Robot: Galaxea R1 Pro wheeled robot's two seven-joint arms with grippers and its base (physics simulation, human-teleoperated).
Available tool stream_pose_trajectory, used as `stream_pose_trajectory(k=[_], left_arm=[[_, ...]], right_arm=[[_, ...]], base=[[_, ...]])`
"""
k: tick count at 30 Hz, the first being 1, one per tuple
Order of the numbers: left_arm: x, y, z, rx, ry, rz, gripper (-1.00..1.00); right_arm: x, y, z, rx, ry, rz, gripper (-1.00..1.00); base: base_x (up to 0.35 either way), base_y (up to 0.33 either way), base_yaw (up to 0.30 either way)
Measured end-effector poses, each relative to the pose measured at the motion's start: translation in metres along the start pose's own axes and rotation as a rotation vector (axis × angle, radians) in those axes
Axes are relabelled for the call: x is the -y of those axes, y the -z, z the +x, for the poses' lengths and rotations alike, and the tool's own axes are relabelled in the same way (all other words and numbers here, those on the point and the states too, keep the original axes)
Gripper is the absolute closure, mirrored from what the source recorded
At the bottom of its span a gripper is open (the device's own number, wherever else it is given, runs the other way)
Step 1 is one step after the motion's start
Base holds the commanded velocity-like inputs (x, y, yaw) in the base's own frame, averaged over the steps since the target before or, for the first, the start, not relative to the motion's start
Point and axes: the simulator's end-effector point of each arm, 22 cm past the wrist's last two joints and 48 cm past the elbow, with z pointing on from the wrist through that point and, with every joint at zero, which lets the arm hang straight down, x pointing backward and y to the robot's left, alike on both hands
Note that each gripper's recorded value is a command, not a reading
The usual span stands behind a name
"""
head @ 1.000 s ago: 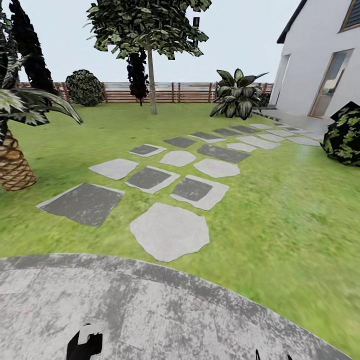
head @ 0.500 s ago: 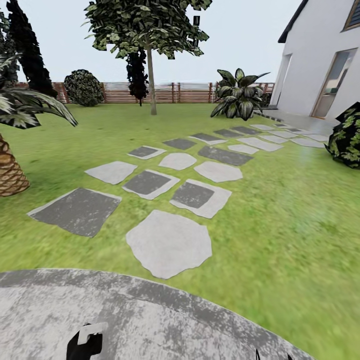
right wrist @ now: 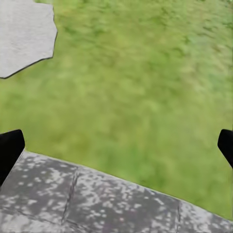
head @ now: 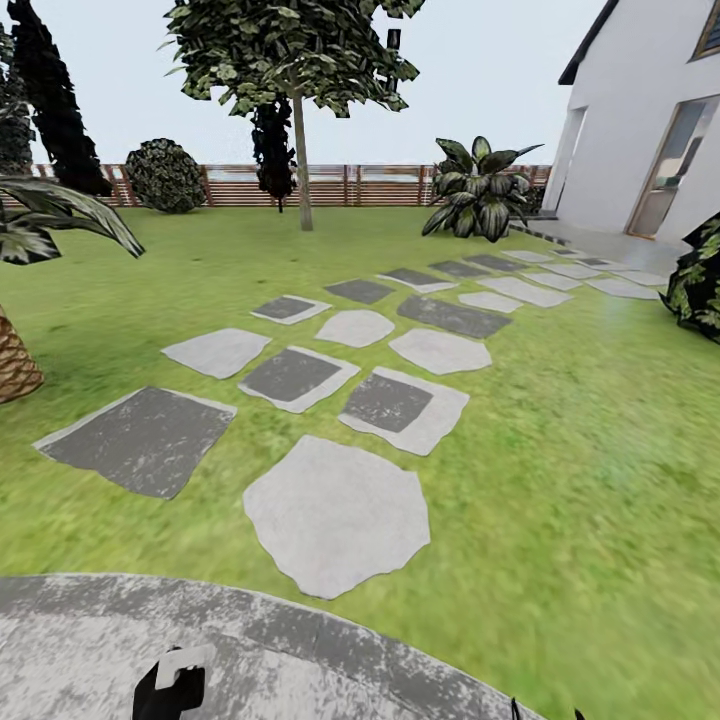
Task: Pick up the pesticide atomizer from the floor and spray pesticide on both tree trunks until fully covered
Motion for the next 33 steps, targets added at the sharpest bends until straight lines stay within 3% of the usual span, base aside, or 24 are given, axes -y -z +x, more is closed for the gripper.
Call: stream_pose_trajectory(k=[33], left_arm=[[0.0002,0.0001,0.0,0.0,0.001,0.001,1.0]], right_arm=[[0.0,0.0,0.0,0.0,0.0,0.0,-1.0]], base=[[0.339,0.0,0.0]])
